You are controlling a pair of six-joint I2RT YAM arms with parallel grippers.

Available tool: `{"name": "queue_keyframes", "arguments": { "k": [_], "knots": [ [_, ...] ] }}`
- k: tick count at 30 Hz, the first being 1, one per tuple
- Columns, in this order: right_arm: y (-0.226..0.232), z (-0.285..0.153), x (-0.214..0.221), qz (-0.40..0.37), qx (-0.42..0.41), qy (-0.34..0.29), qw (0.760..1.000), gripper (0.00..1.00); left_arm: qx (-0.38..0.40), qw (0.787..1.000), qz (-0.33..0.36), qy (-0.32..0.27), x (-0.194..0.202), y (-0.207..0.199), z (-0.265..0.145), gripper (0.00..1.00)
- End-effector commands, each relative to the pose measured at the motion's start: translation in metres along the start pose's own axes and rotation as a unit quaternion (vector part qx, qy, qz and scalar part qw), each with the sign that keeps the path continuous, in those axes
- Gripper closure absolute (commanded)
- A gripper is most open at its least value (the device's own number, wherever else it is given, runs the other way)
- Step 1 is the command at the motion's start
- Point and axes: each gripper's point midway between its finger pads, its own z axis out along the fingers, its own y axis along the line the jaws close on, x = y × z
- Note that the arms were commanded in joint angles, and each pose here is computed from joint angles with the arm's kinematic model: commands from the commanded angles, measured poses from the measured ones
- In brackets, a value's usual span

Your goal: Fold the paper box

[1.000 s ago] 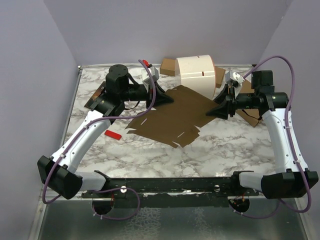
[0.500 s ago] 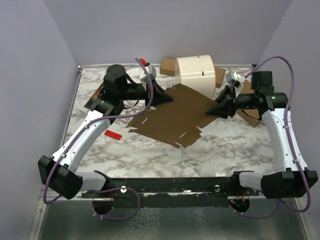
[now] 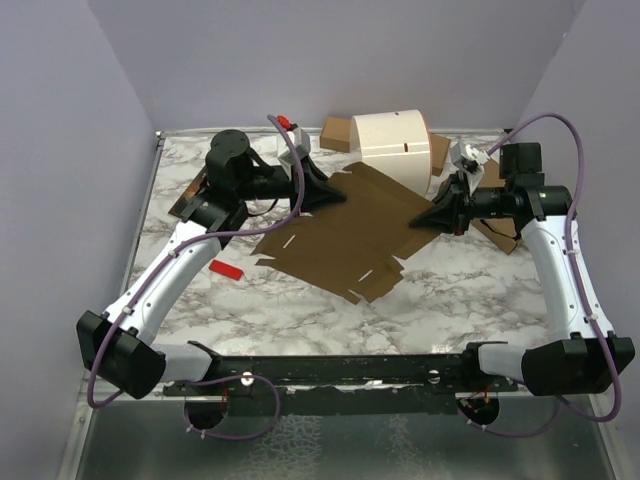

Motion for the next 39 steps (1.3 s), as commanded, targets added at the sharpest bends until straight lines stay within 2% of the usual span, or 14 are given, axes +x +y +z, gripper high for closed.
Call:
{"name": "queue_keyframes", "arguments": {
  "k": [1,3,7,11,13,16,19,22,25,28,30,36,39],
  "knots": [
    [0.002,-0.001,-0.010,0.004,-0.001,-0.007,1.000,0.99,-0.078,0.997,0.009,-0.022,-0.004,0.028,-0.015,0.70],
    [-0.001,-0.002,-0.012,0.003,0.011,0.000,1.000,0.99,-0.135,0.990,-0.012,-0.034,0.002,0.043,-0.035,0.56],
    [-0.010,-0.004,-0.013,0.000,0.033,0.013,0.999,0.99,-0.257,0.960,-0.063,-0.086,0.012,0.062,-0.092,0.44],
    [-0.018,-0.005,-0.010,-0.003,0.046,0.025,0.999,0.99,-0.336,0.930,-0.061,-0.137,0.017,0.056,-0.138,0.31],
    [-0.020,-0.006,-0.009,-0.009,0.048,0.031,0.998,0.99,-0.363,0.919,-0.060,-0.140,0.023,0.058,-0.150,0.35],
    [-0.021,-0.008,-0.011,-0.024,0.052,0.041,0.997,0.99,-0.392,0.909,-0.068,-0.124,0.032,0.071,-0.159,0.53],
    [-0.020,-0.011,-0.014,-0.045,0.053,0.051,0.996,0.99,-0.336,0.935,-0.046,-0.109,0.027,0.072,-0.145,0.60],
    [-0.016,-0.014,-0.023,-0.074,0.049,0.058,0.994,0.99,-0.239,0.966,-0.006,-0.097,0.013,0.056,-0.124,0.59],
    [-0.013,-0.017,-0.030,-0.111,0.045,0.070,0.990,0.99,-0.163,0.983,0.054,-0.069,-0.006,0.038,-0.114,0.55],
    [-0.013,-0.020,-0.032,-0.146,0.047,0.080,0.985,0.99,-0.128,0.985,0.115,-0.025,-0.004,0.031,-0.113,0.45],
    [-0.012,-0.021,-0.032,-0.175,0.050,0.086,0.980,0.99,-0.108,0.984,0.138,-0.012,0.001,0.023,-0.112,0.43],
    [-0.009,-0.022,-0.034,-0.221,0.052,0.098,0.969,0.99,-0.061,0.978,0.197,-0.017,0.019,0.003,-0.110,0.28],
    [-0.002,-0.021,-0.037,-0.233,0.047,0.094,0.967,0.99,-0.031,0.977,0.210,-0.014,0.029,0.000,-0.108,0.28]
  ]
}}
